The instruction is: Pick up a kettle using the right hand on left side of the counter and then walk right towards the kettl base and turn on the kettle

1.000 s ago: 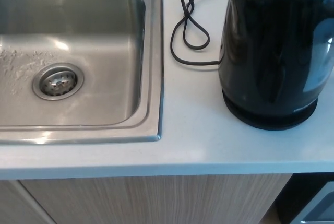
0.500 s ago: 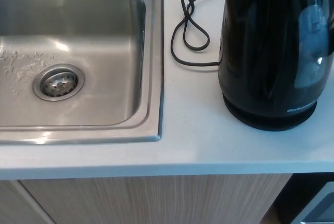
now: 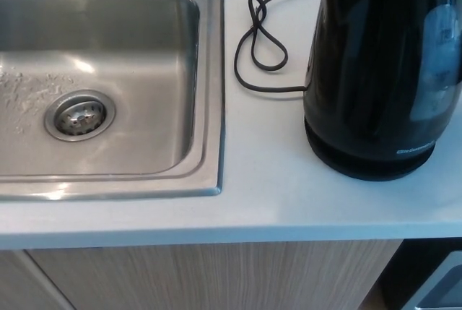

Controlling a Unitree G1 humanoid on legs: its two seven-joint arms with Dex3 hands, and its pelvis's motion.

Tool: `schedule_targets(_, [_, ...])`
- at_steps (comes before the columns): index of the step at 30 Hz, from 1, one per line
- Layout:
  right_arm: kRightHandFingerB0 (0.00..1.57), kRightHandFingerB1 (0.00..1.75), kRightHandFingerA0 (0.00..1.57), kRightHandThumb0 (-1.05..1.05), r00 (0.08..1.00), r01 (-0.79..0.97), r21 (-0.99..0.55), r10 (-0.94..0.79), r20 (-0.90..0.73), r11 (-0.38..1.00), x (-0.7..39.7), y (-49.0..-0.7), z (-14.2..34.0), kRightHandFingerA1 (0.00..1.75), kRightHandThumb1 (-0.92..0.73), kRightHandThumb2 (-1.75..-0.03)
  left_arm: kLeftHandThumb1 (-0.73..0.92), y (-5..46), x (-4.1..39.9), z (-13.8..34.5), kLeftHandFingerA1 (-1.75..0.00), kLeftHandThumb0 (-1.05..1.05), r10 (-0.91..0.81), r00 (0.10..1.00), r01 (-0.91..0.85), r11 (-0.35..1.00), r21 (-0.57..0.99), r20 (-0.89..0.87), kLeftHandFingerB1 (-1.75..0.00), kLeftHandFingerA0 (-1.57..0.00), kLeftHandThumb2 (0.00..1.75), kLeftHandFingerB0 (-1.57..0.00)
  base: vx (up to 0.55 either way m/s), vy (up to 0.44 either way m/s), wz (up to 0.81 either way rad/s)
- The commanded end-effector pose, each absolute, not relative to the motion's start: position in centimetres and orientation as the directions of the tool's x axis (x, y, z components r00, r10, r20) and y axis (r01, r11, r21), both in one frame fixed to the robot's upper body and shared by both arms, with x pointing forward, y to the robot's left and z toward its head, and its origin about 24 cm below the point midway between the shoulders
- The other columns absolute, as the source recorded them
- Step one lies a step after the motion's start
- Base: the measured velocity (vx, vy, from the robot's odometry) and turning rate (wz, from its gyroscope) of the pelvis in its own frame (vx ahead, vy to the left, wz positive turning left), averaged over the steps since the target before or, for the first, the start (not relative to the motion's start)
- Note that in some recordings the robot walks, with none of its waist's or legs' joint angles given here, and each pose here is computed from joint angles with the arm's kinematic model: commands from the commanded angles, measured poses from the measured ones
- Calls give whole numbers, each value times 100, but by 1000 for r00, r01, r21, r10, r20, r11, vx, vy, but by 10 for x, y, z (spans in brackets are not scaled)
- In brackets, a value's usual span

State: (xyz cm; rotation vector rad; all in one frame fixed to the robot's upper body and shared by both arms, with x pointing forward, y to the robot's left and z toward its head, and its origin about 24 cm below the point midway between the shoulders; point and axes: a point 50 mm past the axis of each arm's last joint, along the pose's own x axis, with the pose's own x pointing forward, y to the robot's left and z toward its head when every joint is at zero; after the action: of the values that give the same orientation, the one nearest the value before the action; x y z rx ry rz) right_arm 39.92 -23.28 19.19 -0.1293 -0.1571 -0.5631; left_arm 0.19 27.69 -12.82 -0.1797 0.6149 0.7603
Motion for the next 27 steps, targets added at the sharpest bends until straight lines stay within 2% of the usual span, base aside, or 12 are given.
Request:
schedule_targets(1, [83,159,96,-16,839,501,-115,-448,310,858,394,-233,199,175,-47,-125,59,283,1,-122,-83,-9,618,579,-699,712,67,-532,-70,-102,90,-97,0,0,0])
schedule_targets(3, [83,159,96,-16,839,499,-115,-446,312,859,394,-233,199,175,-47,-125,59,283,1,-122,-83,-9,618,579,-699,712,66,-532,-70,-102,90,-97,0,0,0])
schedule_targets(5, [83,161,94,-18,825,469,-138,-377,421,872,390,-224,210,175,-41,-130,57,284,3,-122,-85,-5,624,575,-695,714,86,-529,-71,-103,94,-98,0,0,0])
schedule_targets(8, [84,163,93,-16,816,446,-149,-333,473,882,387,-220,218,175,-40,-134,54,283,4,-123,-85,-5,621,577,-695,715,82,-531,-72,-101,97,-99,0,0,0])
schedule_targets(9, [84,163,93,-15,812,436,-147,-318,489,888,386,-218,221,175,-37,-140,56,284,4,-122,-85,-4,622,579,-693,716,83,-528,-71,-101,94,-99,0,0,0])
schedule_targets(13, [85,162,98,-16,778,426,-172,-263,571,888,381,-215,233,175,-38,-138,61,284,5,-123,-83,-7,625,567,-695,713,96,-536,-71,-99,93,-96,0,0,0])
schedule_targets(17, [85,162,98,-16,775,425,-173,-259,576,889,381,-215,233,175,-38,-138,61,285,4,-123,-83,-7,627,566,-694,713,101,-534,-71,-99,93,-96,0,0,0])
schedule_targets(19, [84,160,96,-12,799,439,-180,-290,527,880,382,-217,220,175,-41,-134,54,283,5,-122,-85,-3,624,577,-697,712,80,-527,-73,-99,102,-98,0,0,0])
schedule_targets(25, [84,160,96,-12,801,445,-185,-297,521,876,382,-219,217,175,-41,-134,54,282,5,-123,-85,-3,620,580,-697,714,73,-528,-73,-99,102,-98,0,0,0])
schedule_targets(26, [103,128,122,-26,824,474,-219,-341,454,853,381,-228,193,141,-48,-117,54,282,3,-123,-88,-3,621,577,-697,713,77,-531,-73,-99,97,-96,0,0,0])
schedule_targets(27, [103,128,122,-26,831,485,-235,-359,425,842,380,-232,183,141,-48,-117,54,281,2,-123,-88,-3,621,575,-697,712,78,-532,-73,-99,97,-96,0,0,0])
